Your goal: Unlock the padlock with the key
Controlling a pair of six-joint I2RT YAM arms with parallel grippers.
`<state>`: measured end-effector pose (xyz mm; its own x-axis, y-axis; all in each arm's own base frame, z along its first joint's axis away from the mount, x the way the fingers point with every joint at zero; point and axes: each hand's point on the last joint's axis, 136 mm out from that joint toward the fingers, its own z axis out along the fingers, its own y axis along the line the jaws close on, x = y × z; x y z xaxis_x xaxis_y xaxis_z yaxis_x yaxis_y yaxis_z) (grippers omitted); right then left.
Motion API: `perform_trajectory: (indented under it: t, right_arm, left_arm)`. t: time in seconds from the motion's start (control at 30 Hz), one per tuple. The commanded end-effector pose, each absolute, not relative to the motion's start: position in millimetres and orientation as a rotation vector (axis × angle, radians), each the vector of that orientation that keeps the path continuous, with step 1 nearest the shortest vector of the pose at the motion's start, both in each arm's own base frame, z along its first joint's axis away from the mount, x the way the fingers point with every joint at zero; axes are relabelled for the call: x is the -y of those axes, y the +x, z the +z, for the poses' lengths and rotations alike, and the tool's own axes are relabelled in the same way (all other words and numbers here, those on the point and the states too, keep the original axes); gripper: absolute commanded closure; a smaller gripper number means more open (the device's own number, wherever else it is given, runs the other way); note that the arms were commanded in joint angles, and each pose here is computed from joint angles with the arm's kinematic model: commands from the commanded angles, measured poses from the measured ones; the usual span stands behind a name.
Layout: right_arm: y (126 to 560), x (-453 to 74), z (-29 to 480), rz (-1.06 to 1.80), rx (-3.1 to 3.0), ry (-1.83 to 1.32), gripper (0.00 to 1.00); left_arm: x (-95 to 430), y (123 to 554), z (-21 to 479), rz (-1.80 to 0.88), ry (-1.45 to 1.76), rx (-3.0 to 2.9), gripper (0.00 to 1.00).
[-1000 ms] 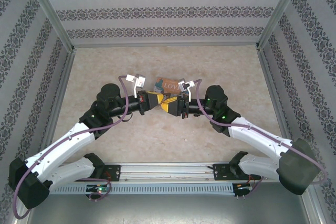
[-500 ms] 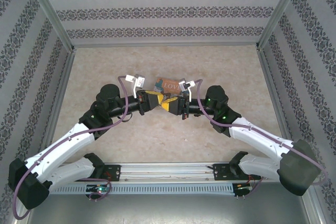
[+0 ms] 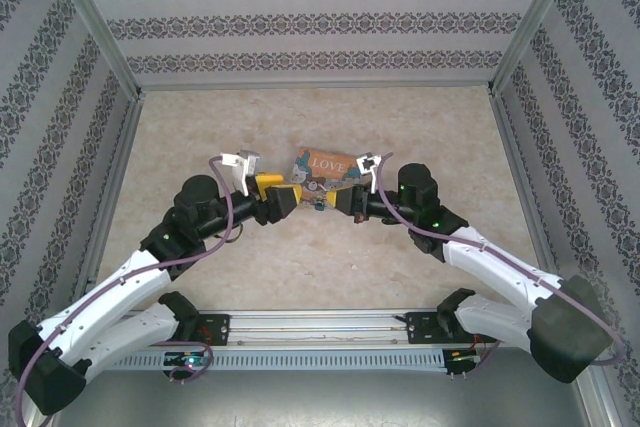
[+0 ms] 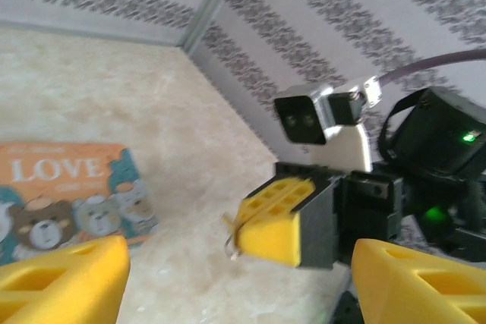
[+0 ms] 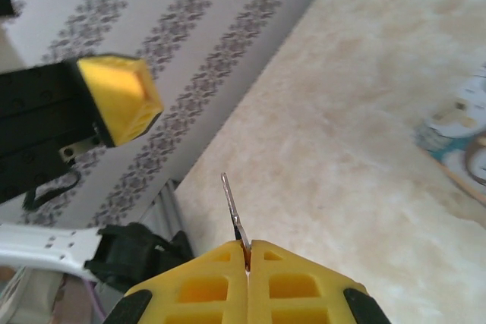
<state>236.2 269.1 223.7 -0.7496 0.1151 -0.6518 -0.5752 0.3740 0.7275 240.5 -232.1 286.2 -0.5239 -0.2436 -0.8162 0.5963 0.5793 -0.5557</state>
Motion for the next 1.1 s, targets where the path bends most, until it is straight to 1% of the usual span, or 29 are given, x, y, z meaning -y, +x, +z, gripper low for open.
perform_trajectory:
  t: [0.0, 0.03, 0.13, 0.23, 0.6, 0.8, 1.07]
  right_arm:
    - [250.4, -256.8, 196.8, 1.38, -2.101, -0.28, 1.0]
    - [254.4, -254.4, 190.3, 1.384, -2.126, -0.254, 1.0]
    - [268.3, -248.4, 174.0, 1.404, -2.19, -0.174, 1.0]
    - [281.1, -247.7, 166.4, 1.446, -2.212, -0.144, 1.0]
    - [331.2, -236.8, 134.7, 1.374, -2.281, -0.018, 1.0]
    - [340.8, -232.6, 120.9, 1.338, -2.31, -0.025, 1.0]
    - [332.6, -220.3, 89.9, 1.243, -2.408, -0.013, 1.0]
  left_arm:
    - [218.3, 250.7, 247.3, -0.941, 0.246, -1.922, 0.15]
    - [216.6, 253.0, 238.0, -0.92, 0.239, -1.938, 0.12]
    - [217.4, 257.2, 210.9, -0.889, 0.237, -1.991, 0.09]
    - [222.3, 260.3, 190.6, -0.89, 0.244, -2.036, 0.08]
    - [244.0, 274.0, 147.9, -0.891, 0.321, -2.133, 0.1]
    - [254.5, 281.0, 122.0, -0.905, 0.337, -2.18, 0.12]
    - [268.4, 290.5, 98.8, -0.95, 0.332, -2.206, 0.18]
